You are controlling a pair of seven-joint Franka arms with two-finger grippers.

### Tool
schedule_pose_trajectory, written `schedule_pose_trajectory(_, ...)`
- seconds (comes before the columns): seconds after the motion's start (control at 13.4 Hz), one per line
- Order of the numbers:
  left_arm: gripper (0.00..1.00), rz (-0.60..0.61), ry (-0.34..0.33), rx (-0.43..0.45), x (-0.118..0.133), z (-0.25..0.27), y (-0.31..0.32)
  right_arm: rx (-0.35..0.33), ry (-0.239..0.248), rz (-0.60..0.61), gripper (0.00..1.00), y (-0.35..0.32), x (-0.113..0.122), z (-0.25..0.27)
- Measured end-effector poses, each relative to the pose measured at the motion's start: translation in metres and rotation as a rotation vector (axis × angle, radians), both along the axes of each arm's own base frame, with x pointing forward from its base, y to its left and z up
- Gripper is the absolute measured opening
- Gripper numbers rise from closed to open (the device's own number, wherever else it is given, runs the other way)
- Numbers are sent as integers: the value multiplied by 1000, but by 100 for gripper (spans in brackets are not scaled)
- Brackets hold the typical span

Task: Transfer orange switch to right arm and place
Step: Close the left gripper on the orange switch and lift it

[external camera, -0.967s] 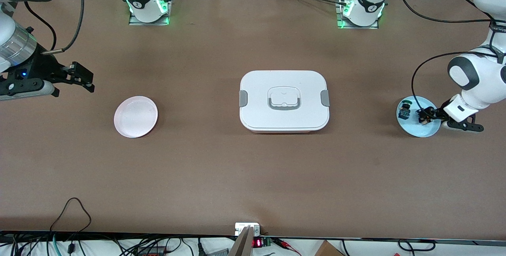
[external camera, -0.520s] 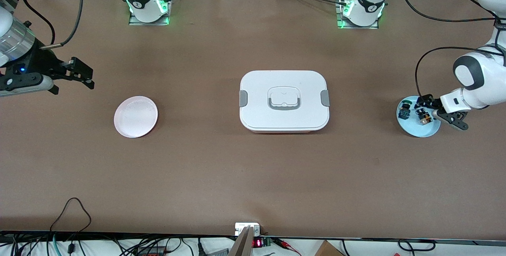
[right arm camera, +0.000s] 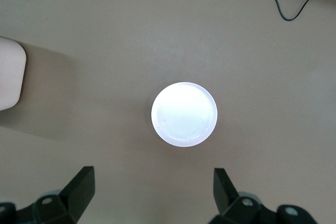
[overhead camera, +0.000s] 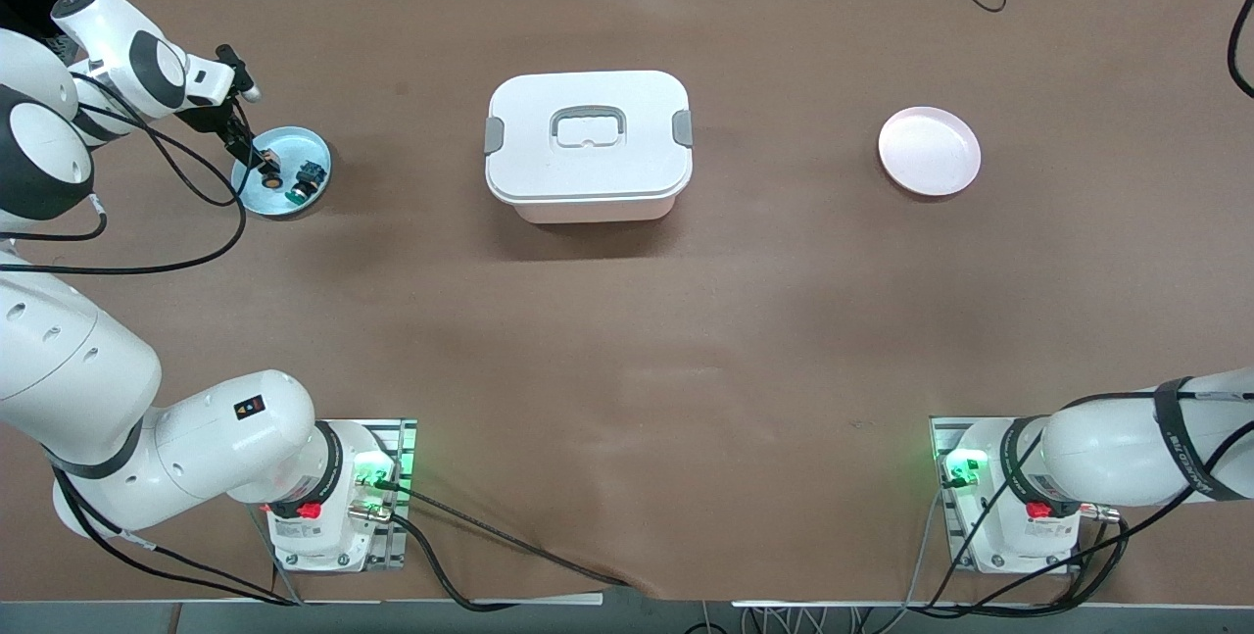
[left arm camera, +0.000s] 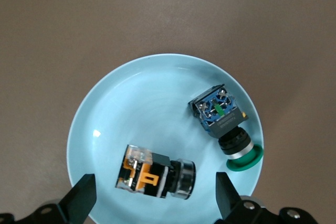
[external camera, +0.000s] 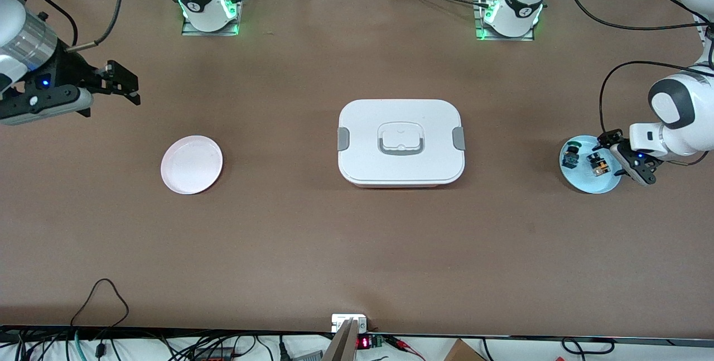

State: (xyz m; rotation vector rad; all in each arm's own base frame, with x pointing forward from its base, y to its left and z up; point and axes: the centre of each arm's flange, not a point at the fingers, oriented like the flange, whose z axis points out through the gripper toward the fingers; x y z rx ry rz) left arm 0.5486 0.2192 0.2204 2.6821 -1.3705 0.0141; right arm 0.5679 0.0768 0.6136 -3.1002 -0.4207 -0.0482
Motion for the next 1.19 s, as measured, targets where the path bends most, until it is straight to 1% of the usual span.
schedule_pose_trajectory(0.22,100,-183,-18,-12,-1,-6,-1,0,-4,1,100,0,-1,2)
schedule_pose_trajectory(0.37,100,-230,-36,-7,0,-10,-1,0,-4,1,100,0,-1,2)
schedule_pose_trajectory(0.59,100,-233,-49,1,-2,-22,-1,0,-4,-1,100,-2,-1,2)
schedule_pose_trajectory(0.97,100,-216,-28,-9,-14,-38,-3,0,-4,-7,100,-5,-1,2)
schedule_pose_trajectory(1.19,100,-214,-36,-2,-15,-39,-3,0,-4,-7,100,-5,-1,2)
